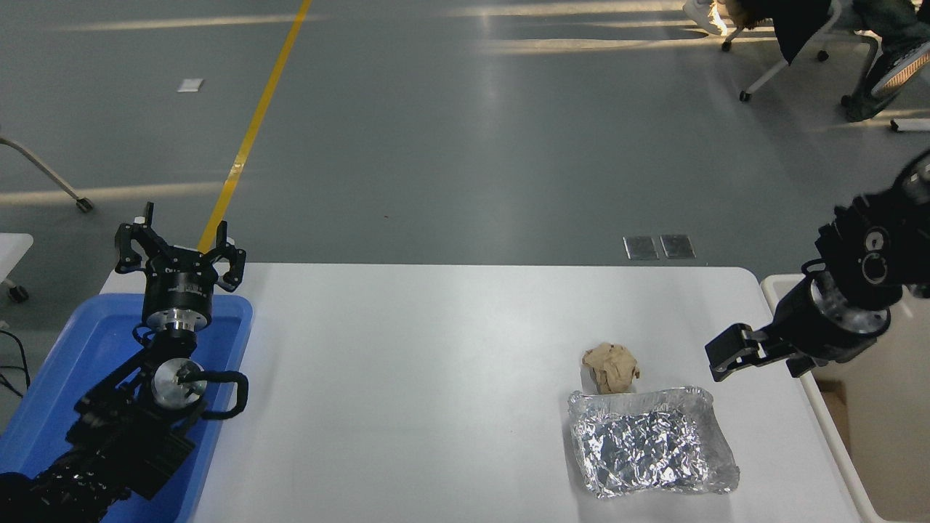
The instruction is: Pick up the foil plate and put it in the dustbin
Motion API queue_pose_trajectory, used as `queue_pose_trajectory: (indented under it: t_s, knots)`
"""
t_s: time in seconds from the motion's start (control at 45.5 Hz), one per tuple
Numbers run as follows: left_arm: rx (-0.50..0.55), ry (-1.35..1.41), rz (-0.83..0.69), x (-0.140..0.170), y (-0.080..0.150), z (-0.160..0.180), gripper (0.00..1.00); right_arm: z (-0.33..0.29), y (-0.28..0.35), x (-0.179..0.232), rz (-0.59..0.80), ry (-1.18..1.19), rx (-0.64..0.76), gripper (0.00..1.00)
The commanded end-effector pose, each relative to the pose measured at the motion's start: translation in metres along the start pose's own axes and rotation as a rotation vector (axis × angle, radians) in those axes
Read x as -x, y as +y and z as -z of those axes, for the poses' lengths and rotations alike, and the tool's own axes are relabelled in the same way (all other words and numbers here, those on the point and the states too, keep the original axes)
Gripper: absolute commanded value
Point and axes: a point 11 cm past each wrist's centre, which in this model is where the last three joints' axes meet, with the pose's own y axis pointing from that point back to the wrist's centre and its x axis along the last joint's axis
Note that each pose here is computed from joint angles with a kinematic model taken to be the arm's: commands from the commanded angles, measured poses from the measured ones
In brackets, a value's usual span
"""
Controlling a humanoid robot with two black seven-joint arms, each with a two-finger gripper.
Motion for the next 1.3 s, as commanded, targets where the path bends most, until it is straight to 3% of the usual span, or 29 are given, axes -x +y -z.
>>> queue_pose_trajectory:
  t_s: [0.0, 0.505, 0.769, 0.857, 0.967, 1.077, 1.165, 1.275]
  knots:
    - [0.002, 0.001, 0.0, 0.0, 0.0, 0.0, 0.99, -0.006, -0.061, 0.019, 0.025, -0.006, -0.013, 1.0]
    - [0.0, 0.0, 0.0, 0.0, 0.0, 0.0, 0.99, -0.013, -0.128, 0.029, -0.031, -0.007, 0.002, 1.0]
    - [0.002, 0.001, 0.0, 0.0, 0.0, 0.0, 0.99, -0.011, -0.139, 0.032, -0.038, -0.031, -0.016, 0.93]
    - [0.0, 0.0, 0.0, 0.0, 0.0, 0.0, 0.99, -0.012, -0.143, 0.034, -0.038, -0.039, -0.017, 0.76]
    - [0.0, 0.0, 0.0, 0.0, 0.0, 0.0, 0.99, -0.005, -0.147, 0.033, -0.043, -0.05, -0.036, 0.42]
    - [-0.001, -0.001, 0.001, 0.0, 0.0, 0.0, 0.99, -0.001, -0.148, 0.034, -0.04, -0.047, -0.042, 0.3]
    - [-0.001, 0.001, 0.002, 0.001, 0.0, 0.001, 0.99, -0.001, -0.149, 0.034, -0.038, -0.048, -0.042, 0.0]
    - [-0.001, -0.001, 0.001, 0.0, 0.0, 0.0, 0.99, -0.003, -0.146, 0.032, -0.035, -0.056, -0.042, 0.0]
